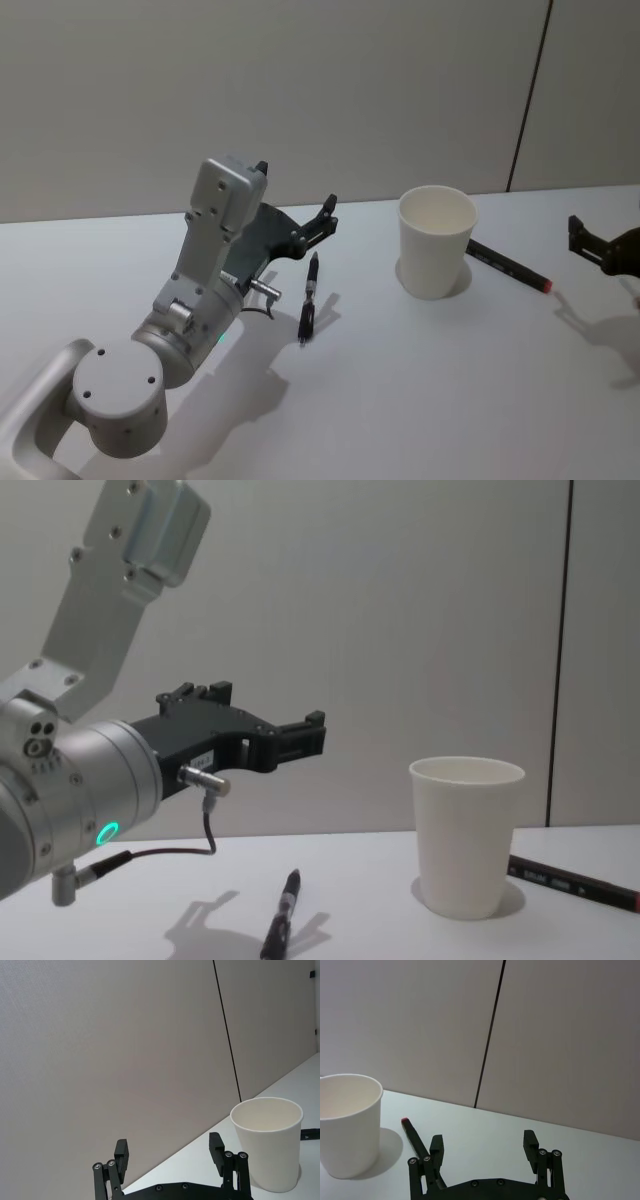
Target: Place the pen into the pen holder.
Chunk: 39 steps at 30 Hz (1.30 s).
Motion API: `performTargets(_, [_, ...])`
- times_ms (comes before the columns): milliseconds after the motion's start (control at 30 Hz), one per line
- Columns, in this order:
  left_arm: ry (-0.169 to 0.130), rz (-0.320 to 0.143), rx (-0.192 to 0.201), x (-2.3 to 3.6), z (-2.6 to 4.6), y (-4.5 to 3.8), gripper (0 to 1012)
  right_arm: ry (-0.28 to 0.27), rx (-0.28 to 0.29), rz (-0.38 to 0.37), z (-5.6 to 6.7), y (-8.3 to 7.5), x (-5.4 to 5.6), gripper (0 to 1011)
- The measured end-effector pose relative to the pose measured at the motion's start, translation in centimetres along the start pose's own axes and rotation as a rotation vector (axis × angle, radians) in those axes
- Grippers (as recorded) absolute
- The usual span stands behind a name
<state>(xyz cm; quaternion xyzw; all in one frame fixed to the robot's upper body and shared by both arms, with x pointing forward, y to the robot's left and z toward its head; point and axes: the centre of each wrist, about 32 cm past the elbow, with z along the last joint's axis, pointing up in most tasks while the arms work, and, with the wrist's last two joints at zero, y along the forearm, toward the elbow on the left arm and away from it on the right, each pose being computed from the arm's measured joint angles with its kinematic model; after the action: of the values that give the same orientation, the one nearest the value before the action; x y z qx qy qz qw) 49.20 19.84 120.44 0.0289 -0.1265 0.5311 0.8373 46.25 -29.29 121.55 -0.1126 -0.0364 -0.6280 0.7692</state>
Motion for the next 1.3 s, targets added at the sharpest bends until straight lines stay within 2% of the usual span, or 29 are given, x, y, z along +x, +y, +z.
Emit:
performTargets(433, [0.0, 0.0, 0.0, 0.0, 0.0, 0.0, 1001, -0.012, -0.077, 0.006, 0.2, 2.1, -0.3, 1002])
performTargets(933, [0.0, 0.0, 0.0, 0.0, 0.0, 0.0, 1001, -0.013, -0.129, 0.05, 0.4, 4.5, -1.2, 1001])
performTargets(1300, [0.0, 0.0, 0.0, 0.0, 0.0, 0.0, 1001, -0.011, -0.17, 0.072, 0.1, 5.5, -1.8, 1001])
